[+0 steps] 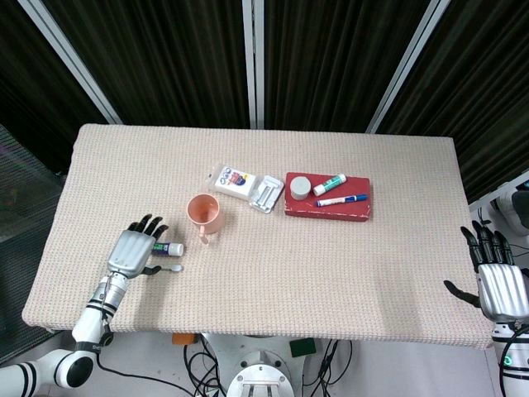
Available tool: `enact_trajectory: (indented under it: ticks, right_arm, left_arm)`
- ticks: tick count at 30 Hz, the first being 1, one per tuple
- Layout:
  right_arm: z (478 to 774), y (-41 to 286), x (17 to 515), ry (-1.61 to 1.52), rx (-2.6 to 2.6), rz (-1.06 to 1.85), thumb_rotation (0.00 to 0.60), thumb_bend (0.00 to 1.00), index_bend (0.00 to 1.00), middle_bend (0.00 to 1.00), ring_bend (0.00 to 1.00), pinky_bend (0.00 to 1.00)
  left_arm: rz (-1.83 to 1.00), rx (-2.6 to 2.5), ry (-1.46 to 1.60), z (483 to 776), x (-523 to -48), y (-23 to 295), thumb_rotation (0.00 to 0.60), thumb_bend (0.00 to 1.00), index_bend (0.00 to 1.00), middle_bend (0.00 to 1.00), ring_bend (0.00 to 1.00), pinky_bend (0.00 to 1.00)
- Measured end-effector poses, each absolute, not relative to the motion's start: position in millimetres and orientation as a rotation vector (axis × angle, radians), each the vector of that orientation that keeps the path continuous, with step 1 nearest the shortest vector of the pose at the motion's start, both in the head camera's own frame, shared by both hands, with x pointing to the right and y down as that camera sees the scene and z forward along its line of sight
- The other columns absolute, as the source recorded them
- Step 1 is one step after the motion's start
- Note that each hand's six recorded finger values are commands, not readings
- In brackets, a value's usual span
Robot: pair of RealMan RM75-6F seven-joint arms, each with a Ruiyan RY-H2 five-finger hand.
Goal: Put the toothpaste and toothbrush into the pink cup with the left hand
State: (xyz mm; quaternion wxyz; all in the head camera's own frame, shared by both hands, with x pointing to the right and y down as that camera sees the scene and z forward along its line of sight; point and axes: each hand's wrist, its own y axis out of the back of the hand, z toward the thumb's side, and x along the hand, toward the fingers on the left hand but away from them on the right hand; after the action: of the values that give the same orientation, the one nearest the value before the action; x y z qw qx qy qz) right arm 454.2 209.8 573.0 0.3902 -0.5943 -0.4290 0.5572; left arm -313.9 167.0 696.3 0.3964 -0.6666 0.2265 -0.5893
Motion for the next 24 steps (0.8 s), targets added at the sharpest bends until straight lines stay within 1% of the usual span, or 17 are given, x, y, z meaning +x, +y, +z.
enact_trajectory:
  ticks: [5,9,12,24]
  right_arm:
    - [574.1,210.1,455.8,-1.099,-1.505,1.42,0.6,0.24,0.0,0.0,0.0,0.0]
    - [573.9,211.8,457.1,-1.098,-1.499,1.424,0.6,0.24,0.0,0.0,0.0,0.0]
    - [573.4,212.2,458.8,-1.107,-1.496,1.428,0.6,0.24,0.0,0.0,0.0,0.0]
    - [575.1,212.5,458.5,-1.114,-1.503,1.431,0.6,0.25,0.0,0.0,0.0,0.0]
  left_arm:
    - [-1.492,-1.697,0.582,701.8,-312.8,165.3,0.53,0.12,0.25,0.13,0.09,0.27]
    - [-1.492,-1.7,0.579,706.5,-311.9,164.5,0.586,0.13,0.28,0.13,0.09,0.27]
    - [-1.483,-1.703,0.584,708.4,-309.7,163.5,0.599,0.14,0.31,0.13,0.09,0.27]
    - [-1.493,-1.691,0.548,723.4,-305.5,164.1,0.6,0.17,0.39,0.14,0.1,0.27]
